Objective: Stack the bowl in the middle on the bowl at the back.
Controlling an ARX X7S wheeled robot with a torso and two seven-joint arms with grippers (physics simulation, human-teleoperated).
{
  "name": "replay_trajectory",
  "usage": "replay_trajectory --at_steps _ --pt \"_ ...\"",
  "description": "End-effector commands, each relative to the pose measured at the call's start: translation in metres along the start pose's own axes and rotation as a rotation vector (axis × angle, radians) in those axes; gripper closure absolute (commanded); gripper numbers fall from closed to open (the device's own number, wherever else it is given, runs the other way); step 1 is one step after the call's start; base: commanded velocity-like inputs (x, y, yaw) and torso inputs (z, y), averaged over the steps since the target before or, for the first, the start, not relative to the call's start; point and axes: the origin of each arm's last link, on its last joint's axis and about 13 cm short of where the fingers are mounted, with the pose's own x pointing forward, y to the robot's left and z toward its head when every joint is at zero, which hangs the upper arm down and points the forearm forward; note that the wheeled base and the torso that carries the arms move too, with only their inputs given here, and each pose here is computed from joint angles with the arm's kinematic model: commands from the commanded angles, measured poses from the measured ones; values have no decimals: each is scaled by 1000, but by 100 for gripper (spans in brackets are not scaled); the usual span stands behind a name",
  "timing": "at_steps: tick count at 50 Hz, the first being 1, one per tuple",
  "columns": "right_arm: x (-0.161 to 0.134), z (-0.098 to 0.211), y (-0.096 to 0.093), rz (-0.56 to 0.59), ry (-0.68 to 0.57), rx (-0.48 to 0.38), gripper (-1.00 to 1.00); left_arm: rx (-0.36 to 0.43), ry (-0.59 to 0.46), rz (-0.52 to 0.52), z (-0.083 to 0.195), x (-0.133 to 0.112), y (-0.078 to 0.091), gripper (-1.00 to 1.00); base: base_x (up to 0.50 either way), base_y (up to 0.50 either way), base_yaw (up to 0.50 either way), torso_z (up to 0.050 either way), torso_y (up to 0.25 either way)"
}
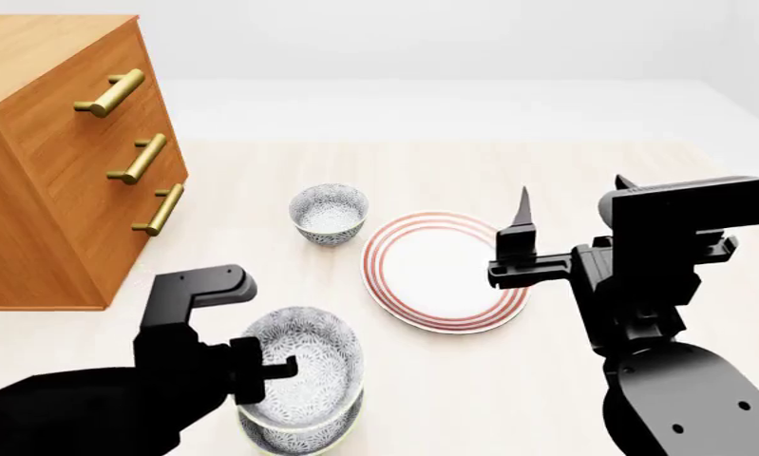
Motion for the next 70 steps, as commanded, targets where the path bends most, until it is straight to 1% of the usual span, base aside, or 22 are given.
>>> replay_trajectory --at_steps 1,35,45,46,61,67,70 --pt "-1 0 0 -2 2 -2 -100 -4 2 -3 -1 2 0 100 0 0 0 0 0" --pt "0 -1 -1 -4 5 -3 -100 -1 42 4 -9 7 1 100 0 0 0 0 0" --pt "0 0 -1 -4 2 -4 -100 2 35 17 -9 8 2 100 0 0 0 2 0" --pt "0 0 -1 -4 1 -5 -100 3 31 17 -9 7 2 -100 0 0 0 0 10" --pt "-2 6 -1 0 -16 -3 -100 12 -44 13 0 -11 0 -100 0 0 0 0 0" --pt "-5 10 -1 0 -30 0 -100 27 -110 19 11 -26 1 -100 0 0 0 0 0" --pt "-9 14 -1 -1 -39 -1 -100 43 -150 23 14 -38 1 -100 0 0 0 0 0"
